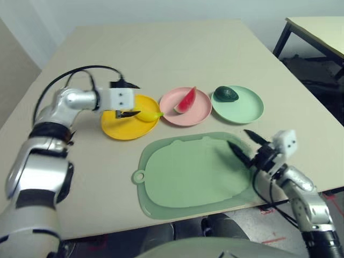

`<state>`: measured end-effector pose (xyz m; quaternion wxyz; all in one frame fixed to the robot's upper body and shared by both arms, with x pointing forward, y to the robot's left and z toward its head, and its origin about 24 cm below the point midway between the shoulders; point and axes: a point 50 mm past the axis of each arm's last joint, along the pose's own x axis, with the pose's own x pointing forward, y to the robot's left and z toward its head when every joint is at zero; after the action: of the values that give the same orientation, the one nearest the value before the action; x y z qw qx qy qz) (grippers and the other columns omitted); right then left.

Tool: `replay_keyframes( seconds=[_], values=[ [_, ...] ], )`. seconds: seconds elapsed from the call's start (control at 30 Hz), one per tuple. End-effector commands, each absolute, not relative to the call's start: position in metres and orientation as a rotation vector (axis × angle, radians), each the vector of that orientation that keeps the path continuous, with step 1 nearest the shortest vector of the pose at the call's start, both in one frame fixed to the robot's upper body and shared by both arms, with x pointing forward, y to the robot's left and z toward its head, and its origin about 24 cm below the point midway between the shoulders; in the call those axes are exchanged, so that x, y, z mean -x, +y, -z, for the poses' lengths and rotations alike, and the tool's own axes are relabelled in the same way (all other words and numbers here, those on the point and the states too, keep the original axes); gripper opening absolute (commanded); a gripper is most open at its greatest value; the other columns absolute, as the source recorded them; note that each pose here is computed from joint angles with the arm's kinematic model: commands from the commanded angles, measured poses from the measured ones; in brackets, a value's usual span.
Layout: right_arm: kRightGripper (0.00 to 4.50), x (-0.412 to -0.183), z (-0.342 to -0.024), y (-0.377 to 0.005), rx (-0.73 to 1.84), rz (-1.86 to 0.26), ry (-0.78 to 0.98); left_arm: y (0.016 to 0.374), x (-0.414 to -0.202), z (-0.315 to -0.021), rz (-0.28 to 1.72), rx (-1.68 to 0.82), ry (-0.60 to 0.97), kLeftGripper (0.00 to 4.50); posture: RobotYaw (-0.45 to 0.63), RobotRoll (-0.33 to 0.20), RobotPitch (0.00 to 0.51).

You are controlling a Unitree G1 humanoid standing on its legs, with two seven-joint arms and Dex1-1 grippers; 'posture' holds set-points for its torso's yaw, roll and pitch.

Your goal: Place the fruits into color-matched plates.

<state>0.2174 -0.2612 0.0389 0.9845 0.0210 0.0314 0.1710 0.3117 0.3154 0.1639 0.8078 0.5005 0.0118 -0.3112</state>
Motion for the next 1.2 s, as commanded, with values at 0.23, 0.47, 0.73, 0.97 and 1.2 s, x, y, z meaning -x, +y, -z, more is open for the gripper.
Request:
replay_keyframes(
  seconds=[0.23,0.47,0.73,0.97,1.2],
  values=[
    [4.50,-0.213,-0.047,-0.352,0.274,-0.103,-0.021,0.346,-0.243,-0.169,0.013,-0.499,-0.238,4.47,0.07,0.000,0.025],
    [4.50,-0.204,-0.044,-0.382,0.267,0.000,-0.007,0.345,-0.205,-0.108,-0.177,-0.230,-0.058,4.47,0.08,0.000,0.010],
    [4.50,-0.201,-0.038,-0.392,0.207,0.052,0.027,0.342,-0.182,-0.060,-0.210,-0.185,0.122,4.47,0.07,0.000,0.007],
    [4.50,-0.211,-0.034,-0.380,0.213,-0.075,0.067,0.333,-0.189,-0.065,-0.173,-0.195,0.121,4.47,0.08,0.000,0.011],
    [4.50,-0.215,-0.027,-0.366,0.220,-0.153,0.067,0.331,-0.179,-0.058,-0.166,-0.202,0.163,4.47,0.10,0.000,0.013]
  ],
)
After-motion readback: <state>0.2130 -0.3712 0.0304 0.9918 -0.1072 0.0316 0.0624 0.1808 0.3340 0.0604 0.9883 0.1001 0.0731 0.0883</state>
